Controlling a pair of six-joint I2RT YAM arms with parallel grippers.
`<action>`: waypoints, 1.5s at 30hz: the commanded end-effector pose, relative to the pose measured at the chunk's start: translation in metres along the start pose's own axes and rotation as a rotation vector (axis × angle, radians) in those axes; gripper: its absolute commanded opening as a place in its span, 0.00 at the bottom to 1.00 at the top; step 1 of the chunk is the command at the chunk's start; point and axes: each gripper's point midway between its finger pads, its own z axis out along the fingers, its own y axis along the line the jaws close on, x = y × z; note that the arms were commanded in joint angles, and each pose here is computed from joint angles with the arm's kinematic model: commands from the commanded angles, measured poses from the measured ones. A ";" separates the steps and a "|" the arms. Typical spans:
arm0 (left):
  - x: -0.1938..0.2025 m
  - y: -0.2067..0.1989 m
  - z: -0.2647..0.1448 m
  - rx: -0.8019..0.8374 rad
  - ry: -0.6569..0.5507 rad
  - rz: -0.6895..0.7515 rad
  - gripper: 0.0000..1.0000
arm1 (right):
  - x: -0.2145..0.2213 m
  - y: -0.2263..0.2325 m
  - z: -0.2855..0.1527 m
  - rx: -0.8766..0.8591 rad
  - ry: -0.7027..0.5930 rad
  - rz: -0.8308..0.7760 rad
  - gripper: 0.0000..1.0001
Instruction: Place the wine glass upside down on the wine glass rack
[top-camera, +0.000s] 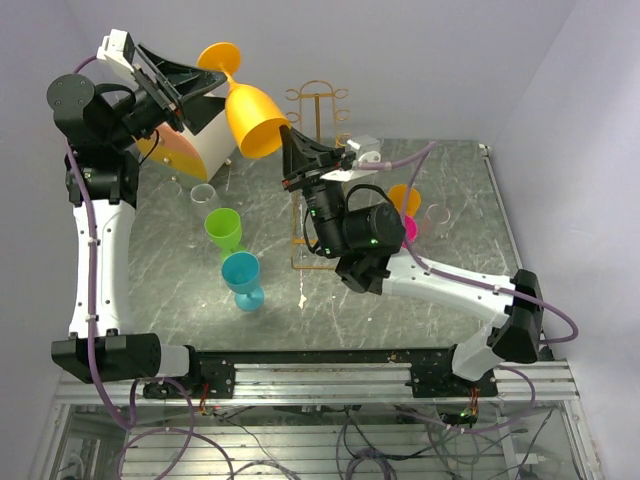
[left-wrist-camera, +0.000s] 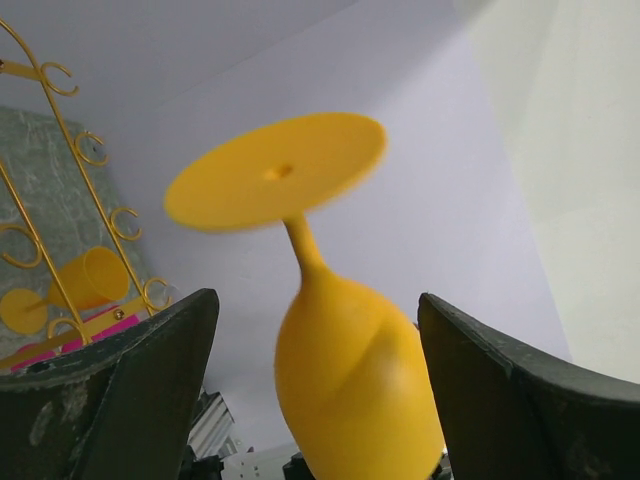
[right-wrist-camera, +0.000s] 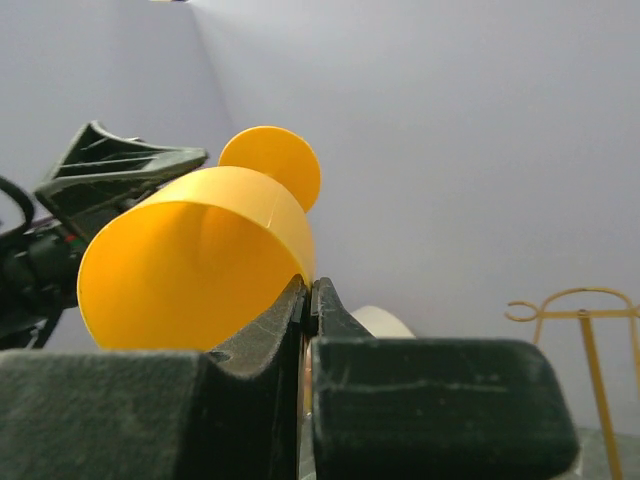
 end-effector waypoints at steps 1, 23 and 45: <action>-0.003 -0.017 -0.007 0.035 -0.028 0.023 0.91 | -0.021 -0.027 -0.007 0.167 -0.121 -0.043 0.00; -0.010 -0.010 0.004 0.039 -0.053 0.112 0.79 | 0.013 0.013 0.004 0.059 -0.054 -0.091 0.00; -0.008 0.008 0.014 0.045 -0.033 0.095 0.32 | 0.041 0.021 0.001 0.051 -0.021 -0.132 0.00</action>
